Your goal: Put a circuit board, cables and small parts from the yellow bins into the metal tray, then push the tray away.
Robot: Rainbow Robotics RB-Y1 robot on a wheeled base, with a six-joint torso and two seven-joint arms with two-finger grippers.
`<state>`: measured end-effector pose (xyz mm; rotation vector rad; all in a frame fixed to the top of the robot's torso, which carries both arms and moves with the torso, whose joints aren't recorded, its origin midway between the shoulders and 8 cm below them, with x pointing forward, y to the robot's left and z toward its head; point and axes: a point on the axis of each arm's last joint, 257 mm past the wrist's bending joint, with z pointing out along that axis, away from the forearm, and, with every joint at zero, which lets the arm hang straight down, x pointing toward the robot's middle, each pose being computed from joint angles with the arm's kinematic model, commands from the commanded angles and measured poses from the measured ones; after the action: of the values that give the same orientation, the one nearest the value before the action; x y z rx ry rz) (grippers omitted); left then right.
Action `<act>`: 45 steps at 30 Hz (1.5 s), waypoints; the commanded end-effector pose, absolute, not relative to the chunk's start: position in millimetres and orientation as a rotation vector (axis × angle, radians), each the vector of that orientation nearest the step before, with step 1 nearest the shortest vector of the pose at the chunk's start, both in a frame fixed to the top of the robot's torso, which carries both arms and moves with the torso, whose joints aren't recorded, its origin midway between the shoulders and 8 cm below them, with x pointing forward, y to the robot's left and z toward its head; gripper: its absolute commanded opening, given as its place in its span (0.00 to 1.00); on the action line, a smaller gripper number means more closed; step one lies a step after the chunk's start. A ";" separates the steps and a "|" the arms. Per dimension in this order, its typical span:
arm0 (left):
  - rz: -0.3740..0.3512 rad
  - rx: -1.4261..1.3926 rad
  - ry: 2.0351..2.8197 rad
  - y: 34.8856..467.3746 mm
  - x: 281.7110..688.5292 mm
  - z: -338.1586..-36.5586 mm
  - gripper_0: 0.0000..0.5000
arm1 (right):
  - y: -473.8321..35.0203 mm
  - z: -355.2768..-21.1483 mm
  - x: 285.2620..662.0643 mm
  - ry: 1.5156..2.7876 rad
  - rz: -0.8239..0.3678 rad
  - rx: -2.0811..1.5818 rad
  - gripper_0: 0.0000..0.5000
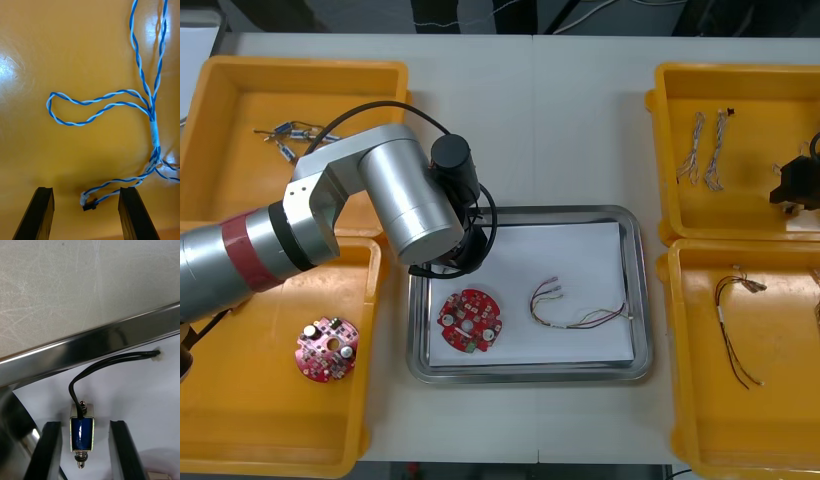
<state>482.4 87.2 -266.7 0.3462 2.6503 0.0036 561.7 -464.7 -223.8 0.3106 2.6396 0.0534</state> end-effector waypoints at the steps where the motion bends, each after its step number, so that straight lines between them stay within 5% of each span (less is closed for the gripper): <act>1: -0.081 0.281 2.612 55.8 482.1 -247.3 1.00 | -457.6 -220.9 571.8 2.615 0.070 0.348 1.00; 11: -0.106 0.278 2.599 49.2 479.7 -241.0 1.00 | -454.9 -232.0 565.6 2.632 0.093 0.349 0.95; 13: -0.116 0.270 2.590 48.4 480.9 -235.6 1.00 | -454.7 -233.6 564.6 2.635 0.095 0.347 0.73; 17: -0.135 0.248 2.581 46.9 482.6 -225.1 1.00 | -453.3 -232.6 565.4 2.633 0.101 0.343 0.07; 18: -0.142 0.236 2.577 46.8 483.9 -220.7 1.00 | -453.5 -233.6 564.5 2.636 0.100 0.342 0.00; 45: -0.123 -0.096 2.575 130.9 500.7 -122.4 1.00 | -428.5 -169.3 578.5 2.645 0.153 0.311 0.00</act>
<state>487.7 113.4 -158.4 0.0451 2.6374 -0.1061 561.1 -432.0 -206.8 0.2887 2.7008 0.1543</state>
